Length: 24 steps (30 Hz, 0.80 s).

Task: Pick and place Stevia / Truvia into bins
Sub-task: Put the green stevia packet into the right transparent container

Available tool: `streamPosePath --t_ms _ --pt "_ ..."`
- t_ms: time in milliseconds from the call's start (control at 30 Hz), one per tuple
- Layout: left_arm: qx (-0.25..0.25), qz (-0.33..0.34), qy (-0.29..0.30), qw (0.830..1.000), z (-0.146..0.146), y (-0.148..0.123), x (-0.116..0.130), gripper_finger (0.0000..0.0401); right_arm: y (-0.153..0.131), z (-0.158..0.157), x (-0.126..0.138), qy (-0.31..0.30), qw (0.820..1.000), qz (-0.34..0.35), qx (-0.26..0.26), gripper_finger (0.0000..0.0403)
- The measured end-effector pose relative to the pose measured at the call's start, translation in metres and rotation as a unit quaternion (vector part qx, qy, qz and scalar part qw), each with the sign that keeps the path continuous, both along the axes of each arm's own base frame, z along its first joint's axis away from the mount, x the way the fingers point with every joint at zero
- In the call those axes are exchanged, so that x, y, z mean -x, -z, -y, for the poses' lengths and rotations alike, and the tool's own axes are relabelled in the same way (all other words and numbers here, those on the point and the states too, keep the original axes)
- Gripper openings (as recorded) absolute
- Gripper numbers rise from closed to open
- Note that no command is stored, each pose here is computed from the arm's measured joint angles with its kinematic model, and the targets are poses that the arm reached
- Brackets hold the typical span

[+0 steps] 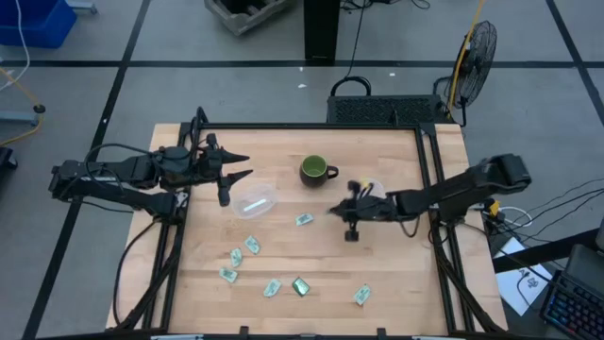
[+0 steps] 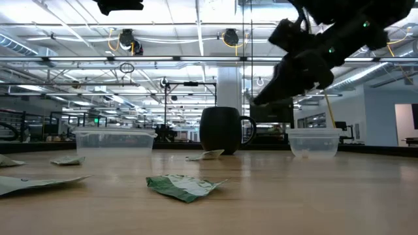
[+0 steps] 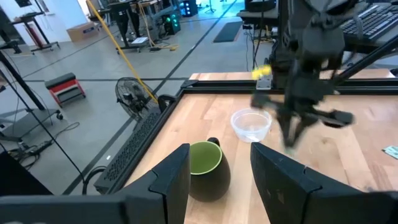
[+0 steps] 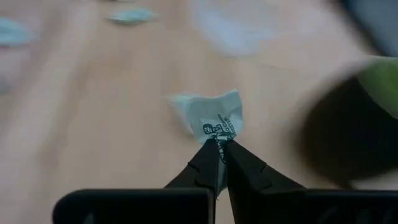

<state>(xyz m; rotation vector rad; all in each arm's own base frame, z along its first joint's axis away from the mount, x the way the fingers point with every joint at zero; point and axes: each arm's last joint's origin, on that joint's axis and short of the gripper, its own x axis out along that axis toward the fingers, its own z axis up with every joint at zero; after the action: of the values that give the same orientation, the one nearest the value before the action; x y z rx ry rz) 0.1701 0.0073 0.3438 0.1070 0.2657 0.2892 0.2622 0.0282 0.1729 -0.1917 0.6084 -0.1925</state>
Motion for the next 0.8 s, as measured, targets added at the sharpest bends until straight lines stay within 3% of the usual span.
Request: streamPosePath --t_ms 167,433,633,800 --pt "0.0 0.0 0.0 1.0 0.0 0.0 0.0 0.0175 -0.025 0.014 0.034 0.144 0.988 -0.013 0.052 0.0015" --pt "0.001 0.001 0.0 1.0 0.0 0.0 0.0 0.0175 -0.022 0.041 0.077 0.304 0.95 -0.073 -0.015 0.0012" --pt "0.003 0.01 -0.001 1.0 0.0 -0.002 0.0 0.0175 0.011 0.057 0.085 0.287 0.948 -0.078 -0.113 0.0012" --pt "0.003 0.017 0.0 1.0 0.0 -0.003 -0.001 0.0175 0.027 0.063 0.092 0.282 0.945 -0.078 -0.149 0.0012"
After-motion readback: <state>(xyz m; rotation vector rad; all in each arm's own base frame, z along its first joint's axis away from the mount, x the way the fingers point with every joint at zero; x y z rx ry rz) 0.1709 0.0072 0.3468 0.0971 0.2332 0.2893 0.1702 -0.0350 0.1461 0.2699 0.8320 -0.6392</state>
